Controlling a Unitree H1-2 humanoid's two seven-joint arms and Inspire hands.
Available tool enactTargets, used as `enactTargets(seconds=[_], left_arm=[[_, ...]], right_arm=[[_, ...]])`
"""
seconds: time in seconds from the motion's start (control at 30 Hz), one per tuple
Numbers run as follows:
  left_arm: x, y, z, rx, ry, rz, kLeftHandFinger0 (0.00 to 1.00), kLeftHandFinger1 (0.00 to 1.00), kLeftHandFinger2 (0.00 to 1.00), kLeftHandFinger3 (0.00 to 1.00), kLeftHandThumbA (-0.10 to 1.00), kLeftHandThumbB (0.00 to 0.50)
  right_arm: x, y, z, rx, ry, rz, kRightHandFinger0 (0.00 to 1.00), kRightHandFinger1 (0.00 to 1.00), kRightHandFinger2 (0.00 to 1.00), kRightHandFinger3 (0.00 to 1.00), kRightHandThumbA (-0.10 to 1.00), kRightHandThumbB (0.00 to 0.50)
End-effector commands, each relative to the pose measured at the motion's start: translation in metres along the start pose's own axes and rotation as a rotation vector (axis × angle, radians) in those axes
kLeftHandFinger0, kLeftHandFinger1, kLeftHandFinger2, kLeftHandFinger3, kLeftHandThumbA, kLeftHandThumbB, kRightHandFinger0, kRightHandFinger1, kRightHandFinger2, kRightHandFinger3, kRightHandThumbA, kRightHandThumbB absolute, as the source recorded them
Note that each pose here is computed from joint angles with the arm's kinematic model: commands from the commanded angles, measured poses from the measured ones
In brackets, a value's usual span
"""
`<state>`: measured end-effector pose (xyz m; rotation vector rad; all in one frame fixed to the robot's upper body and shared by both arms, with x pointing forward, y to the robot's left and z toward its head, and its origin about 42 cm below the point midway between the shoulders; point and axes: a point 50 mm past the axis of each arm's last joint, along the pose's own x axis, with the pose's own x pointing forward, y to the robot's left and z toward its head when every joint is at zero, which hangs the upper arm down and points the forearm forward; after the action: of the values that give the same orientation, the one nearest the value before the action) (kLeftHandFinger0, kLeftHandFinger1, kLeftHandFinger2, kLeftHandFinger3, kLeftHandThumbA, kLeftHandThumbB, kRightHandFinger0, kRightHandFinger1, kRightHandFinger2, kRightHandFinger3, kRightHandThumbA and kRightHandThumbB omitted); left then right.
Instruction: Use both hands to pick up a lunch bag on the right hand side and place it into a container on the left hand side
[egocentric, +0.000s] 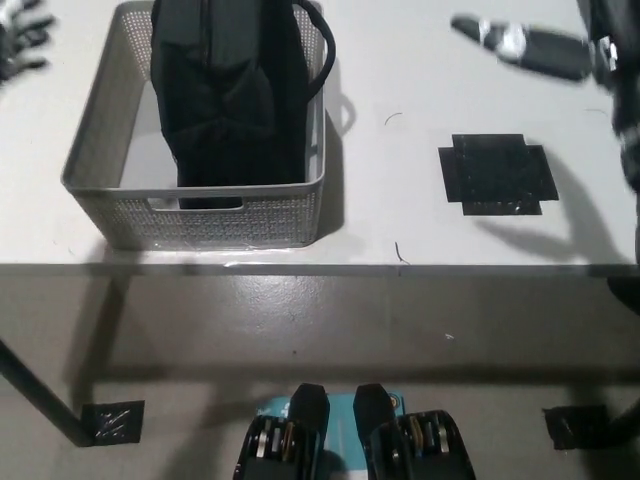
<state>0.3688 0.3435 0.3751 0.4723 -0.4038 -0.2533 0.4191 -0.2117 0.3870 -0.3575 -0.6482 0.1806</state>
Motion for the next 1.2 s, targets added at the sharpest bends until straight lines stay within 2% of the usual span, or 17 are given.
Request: enactTargets(seconds=[0.0,0.07,0.2,0.3,0.37,0.4,0.47,0.57,0.67,0.7,0.77,0.8,0.83,0.9,0.97,1.1,1.17], left_arm=[[-0.056,-0.066,0.047,-0.108,-0.372,0.115,1.0,1.0,1.0,1.0,1.0,0.297],[-0.078,-0.093,0.044,-0.13,-0.38,0.107,1.0,1.0,1.0,1.0,1.0,0.262],[-0.101,-0.12,0.025,-0.144,-0.334,0.101,1.0,1.0,1.0,1.0,1.0,0.268],[-0.121,-0.143,0.002,-0.146,-0.277,0.097,1.0,1.0,1.0,1.0,1.0,0.258],[-0.129,-0.151,-0.01,-0.167,-0.225,0.092,1.0,1.0,1.0,1.0,1.0,0.271],[-0.131,-0.154,-0.015,-0.164,-0.215,0.097,1.0,1.0,1.0,1.0,1.0,0.238],[-0.135,-0.164,-0.029,-0.172,-0.208,0.094,1.0,1.0,1.0,1.0,1.0,0.218],[-0.141,-0.184,-0.055,-0.202,-0.156,0.088,1.0,1.0,1.0,1.0,1.0,0.161],[-0.151,-0.203,-0.079,-0.224,-0.065,0.086,1.0,1.0,1.0,1.0,1.0,0.178],[-0.152,-0.205,-0.082,-0.227,-0.059,0.086,1.0,1.0,1.0,1.0,1.0,0.129],[-0.157,-0.218,-0.097,-0.239,-0.018,0.086,1.0,1.0,1.0,1.0,1.0,0.181],[-0.16,-0.228,-0.108,-0.242,0.012,0.091,1.0,1.0,1.0,1.0,1.0,0.179],[-0.163,-0.238,-0.12,-0.26,0.044,0.098,1.0,1.0,1.0,1.0,1.0,0.18],[-0.165,-0.244,-0.133,-0.281,0.077,0.096,1.0,1.0,1.0,1.0,1.0,0.172],[-0.164,-0.248,-0.142,-0.293,0.117,0.096,1.0,1.0,1.0,1.0,1.0,0.197],[-0.168,-0.253,-0.15,-0.354,0.175,0.093,1.0,1.0,1.0,1.0,1.0,0.154],[-0.171,-0.252,-0.151,-0.359,0.19,0.105,1.0,1.0,1.0,1.0,1.0,0.169]], right_arm=[[-0.095,0.01,0.061,0.26,-0.309,-0.155,1.0,1.0,1.0,1.0,1.0,0.222],[-0.133,0.024,0.055,0.312,-0.29,-0.172,1.0,1.0,1.0,1.0,1.0,0.245],[-0.174,0.039,0.04,0.347,-0.227,-0.183,1.0,1.0,1.0,1.0,1.0,0.239],[-0.213,0.064,0.007,0.415,-0.054,-0.219,1.0,1.0,1.0,1.0,1.0,0.238],[-0.227,0.081,-0.01,0.438,0.029,-0.222,1.0,1.0,1.0,1.0,1.0,0.259],[-0.232,0.088,-0.016,0.449,0.062,-0.227,1.0,1.0,1.0,1.0,1.0,0.257],[-0.246,0.105,-0.035,0.485,0.13,-0.232,1.0,1.0,1.0,1.0,1.0,0.213],[-0.271,0.133,-0.07,0.52,0.301,-0.21,1.0,1.0,1.0,1.0,1.0,0.217],[-0.294,0.157,-0.09,0.61,0.439,-0.18,1.0,1.0,1.0,1.0,1.0,0.195],[-0.297,0.159,-0.091,0.613,0.454,-0.175,1.0,1.0,1.0,1.0,1.0,0.118],[-0.304,0.168,-0.098,0.626,0.486,-0.184,1.0,1.0,1.0,1.0,1.0,0.174],[-0.306,0.172,-0.102,0.636,0.501,-0.184,1.0,1.0,1.0,1.0,1.0,0.171],[-0.305,0.174,-0.106,0.629,0.499,-0.179,1.0,1.0,1.0,1.0,1.0,0.199],[-0.299,0.176,-0.109,0.617,0.494,-0.174,1.0,1.0,1.0,1.0,1.0,0.207],[-0.297,0.176,-0.112,0.617,0.496,-0.175,1.0,1.0,1.0,1.0,1.0,0.214],[-0.297,0.174,-0.114,0.626,0.511,-0.188,1.0,1.0,1.0,1.0,1.0,0.191],[-0.297,0.175,-0.114,0.623,0.511,-0.186,1.0,1.0,1.0,1.0,1.0,0.203]])
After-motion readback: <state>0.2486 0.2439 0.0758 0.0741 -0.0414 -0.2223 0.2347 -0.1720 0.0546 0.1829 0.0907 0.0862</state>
